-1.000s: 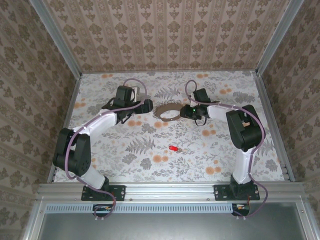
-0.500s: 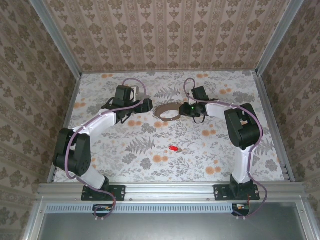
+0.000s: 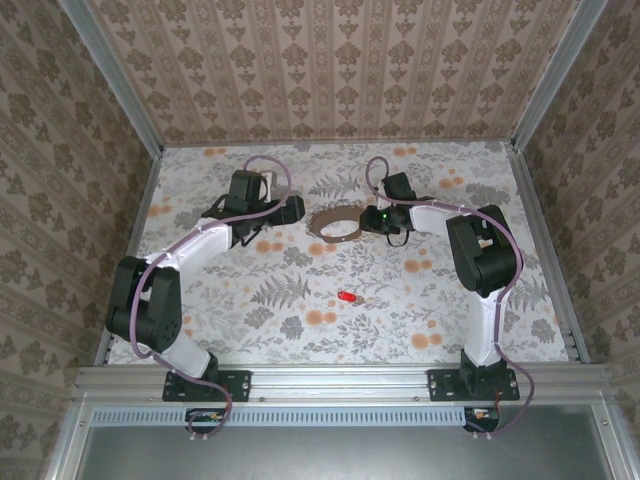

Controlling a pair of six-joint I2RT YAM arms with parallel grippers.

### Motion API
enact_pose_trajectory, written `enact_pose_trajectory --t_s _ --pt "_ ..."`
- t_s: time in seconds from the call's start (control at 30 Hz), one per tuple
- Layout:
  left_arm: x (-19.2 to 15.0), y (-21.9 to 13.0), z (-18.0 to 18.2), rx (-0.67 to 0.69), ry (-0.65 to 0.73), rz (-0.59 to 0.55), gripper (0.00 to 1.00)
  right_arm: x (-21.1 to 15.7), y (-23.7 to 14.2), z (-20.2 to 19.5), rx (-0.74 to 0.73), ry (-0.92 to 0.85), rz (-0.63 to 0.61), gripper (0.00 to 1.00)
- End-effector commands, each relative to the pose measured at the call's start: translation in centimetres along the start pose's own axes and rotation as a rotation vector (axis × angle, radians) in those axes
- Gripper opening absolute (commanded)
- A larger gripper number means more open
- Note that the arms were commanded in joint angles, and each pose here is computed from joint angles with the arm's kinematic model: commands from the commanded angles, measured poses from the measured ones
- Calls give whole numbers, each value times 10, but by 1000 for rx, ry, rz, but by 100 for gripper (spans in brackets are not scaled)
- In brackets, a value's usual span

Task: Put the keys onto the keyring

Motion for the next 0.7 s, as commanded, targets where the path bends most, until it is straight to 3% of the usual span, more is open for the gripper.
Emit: enact_pose_trajectory --t_s 0.0,0.67 --pt "1 3 1 -14 -21 -3 97 2 5 0 -28 -16 9 24" --pt "1 2 1 -18 -22 -8 97 3 9 -1 -36 -23 18 19"
Point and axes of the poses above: each hand's point on the last joint's axis, 136 mm out from that joint toward the fingers, its own y axis out along the fingers, its own z axis along the line the jaws close on, x = y × z, the point moved 8 cm from there along -y, back along the fingers, and after that the axes turned 1 degree about -y, right-handed, at the moved point
